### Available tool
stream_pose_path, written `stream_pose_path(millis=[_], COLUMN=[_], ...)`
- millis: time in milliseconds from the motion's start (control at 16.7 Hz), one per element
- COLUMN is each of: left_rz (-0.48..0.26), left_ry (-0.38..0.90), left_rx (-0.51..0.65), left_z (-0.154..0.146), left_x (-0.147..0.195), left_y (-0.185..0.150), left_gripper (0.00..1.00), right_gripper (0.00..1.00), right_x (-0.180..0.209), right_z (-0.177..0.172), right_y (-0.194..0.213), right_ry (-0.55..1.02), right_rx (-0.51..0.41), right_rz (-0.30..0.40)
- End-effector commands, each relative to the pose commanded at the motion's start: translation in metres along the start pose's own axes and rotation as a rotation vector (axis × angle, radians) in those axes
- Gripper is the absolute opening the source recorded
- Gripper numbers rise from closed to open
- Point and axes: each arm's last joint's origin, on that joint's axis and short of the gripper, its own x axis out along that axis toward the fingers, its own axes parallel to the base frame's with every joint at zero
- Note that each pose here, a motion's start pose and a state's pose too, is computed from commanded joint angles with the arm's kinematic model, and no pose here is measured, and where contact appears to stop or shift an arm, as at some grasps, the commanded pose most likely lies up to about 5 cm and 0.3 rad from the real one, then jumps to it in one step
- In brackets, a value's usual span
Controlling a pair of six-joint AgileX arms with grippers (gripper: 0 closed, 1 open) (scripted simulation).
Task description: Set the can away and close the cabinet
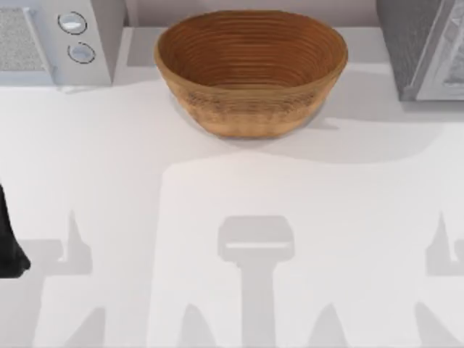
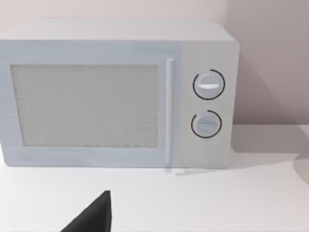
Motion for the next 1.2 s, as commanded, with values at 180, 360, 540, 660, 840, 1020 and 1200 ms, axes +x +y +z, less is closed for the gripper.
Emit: stream_pose_path(millis=[180,360,540,660,840,1020,1200], left_rz=[0.0,0.0,0.0,0.0,0.0,0.0,0.0], left_ry=[0.0,0.0,0.0,0.0,0.0,0.0,0.0], left_rx=[0.0,0.0,0.0,0.0,0.0,0.0,0.0], left_z=[0.0,0.0,0.0,0.0,0.0,0.0,0.0], left_x=[0.0,0.0,0.0,0.0,0.0,0.0,0.0], left_y=[0.0,0.0,0.0,0.0,0.0,0.0,0.0], left_gripper=[1.0,1.0,1.0,1.0,1.0,1.0,1.0], right_gripper=[1.0,1.0,1.0,1.0,1.0,1.0,1.0], right_x=[0.005,0.014,0.029,0.04,0.054,0.061,0.058], right_z=[0.007,0.018,0.03,0.035,0.037,0.031,0.019], right_y=[-0.005,-0.016,-0.034,-0.052,-0.086,-0.126,-0.162], right_ry=[-0.001,-0.003,-0.005,-0.005,-0.004,-0.003,-0.002], right_rx=[0.0,0.0,-0.001,-0.001,-0.002,-0.002,-0.001], right_rz=[-0.001,-0.002,-0.003,-0.003,-0.003,-0.002,-0.001])
